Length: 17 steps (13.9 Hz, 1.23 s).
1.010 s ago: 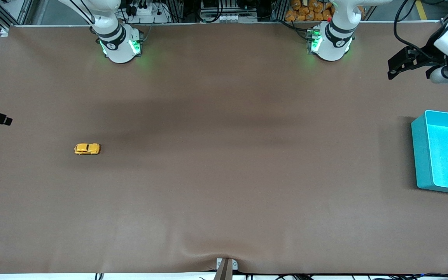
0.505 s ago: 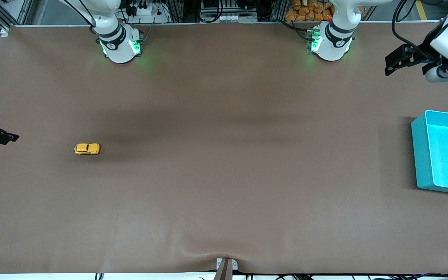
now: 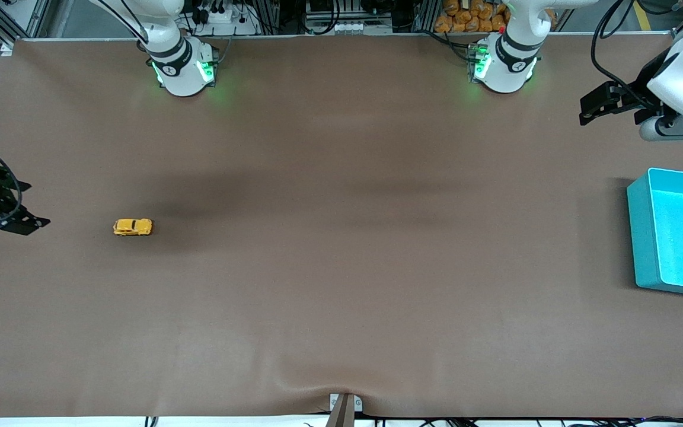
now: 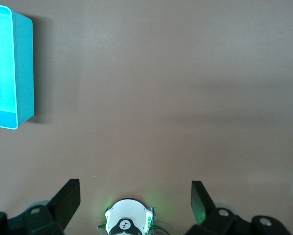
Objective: Wind and store yellow beetle car
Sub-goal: 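Lower the open right gripper over the yellow beetle car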
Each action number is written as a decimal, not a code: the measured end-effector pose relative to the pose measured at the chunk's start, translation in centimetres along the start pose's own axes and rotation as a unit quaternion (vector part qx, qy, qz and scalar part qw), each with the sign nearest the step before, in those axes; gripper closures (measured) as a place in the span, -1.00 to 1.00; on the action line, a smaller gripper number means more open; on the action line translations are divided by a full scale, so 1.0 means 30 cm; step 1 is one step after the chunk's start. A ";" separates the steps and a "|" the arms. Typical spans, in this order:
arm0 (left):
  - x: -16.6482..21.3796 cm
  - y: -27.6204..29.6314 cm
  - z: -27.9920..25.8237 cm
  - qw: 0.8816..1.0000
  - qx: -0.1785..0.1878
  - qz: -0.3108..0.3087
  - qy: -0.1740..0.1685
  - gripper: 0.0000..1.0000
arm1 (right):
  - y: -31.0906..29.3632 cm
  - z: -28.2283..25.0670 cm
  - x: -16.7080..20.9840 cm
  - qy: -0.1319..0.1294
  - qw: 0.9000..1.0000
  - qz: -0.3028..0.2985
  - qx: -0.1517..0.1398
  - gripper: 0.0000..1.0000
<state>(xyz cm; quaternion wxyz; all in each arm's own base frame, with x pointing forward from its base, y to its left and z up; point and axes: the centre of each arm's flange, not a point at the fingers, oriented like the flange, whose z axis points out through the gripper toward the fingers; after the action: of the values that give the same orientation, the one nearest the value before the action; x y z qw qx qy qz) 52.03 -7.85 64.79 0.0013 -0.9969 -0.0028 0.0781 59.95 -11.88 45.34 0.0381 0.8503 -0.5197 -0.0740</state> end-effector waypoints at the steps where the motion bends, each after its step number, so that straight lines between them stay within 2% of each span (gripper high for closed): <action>1: 0.014 0.004 0.017 1.000 0.000 0.001 -0.005 -1.00 | -0.011 0.031 -0.009 0.002 0.999 0.033 0.002 -1.00; 5: 0.049 0.063 0.074 1.000 0.003 0.017 -0.022 -1.00 | -0.026 0.183 -0.028 0.006 0.990 0.140 0.011 -1.00; 7: 0.048 0.075 0.070 1.000 0.003 0.020 -0.019 -1.00 | -0.018 0.263 -0.037 0.006 0.987 0.160 0.012 -1.00; 10: 0.045 0.101 0.069 0.999 0.004 0.028 -0.016 -1.00 | -0.001 0.410 -0.054 0.015 0.980 0.193 0.034 -1.00; 13: 0.031 0.149 0.059 0.999 0.005 0.040 -0.011 -1.00 | 0.032 0.526 -0.079 0.015 0.977 0.208 0.037 -1.00; 17: 0.018 0.134 0.016 0.999 0.019 0.037 0.012 -1.00 | 0.082 0.602 -0.062 0.024 0.955 0.286 0.073 -1.00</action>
<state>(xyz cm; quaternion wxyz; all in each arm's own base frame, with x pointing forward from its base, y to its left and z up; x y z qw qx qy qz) 52.53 -11.86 64.22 0.0176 -0.9970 0.0353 0.0659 53.96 -11.12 28.05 0.0079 0.6683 -0.7439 -0.0008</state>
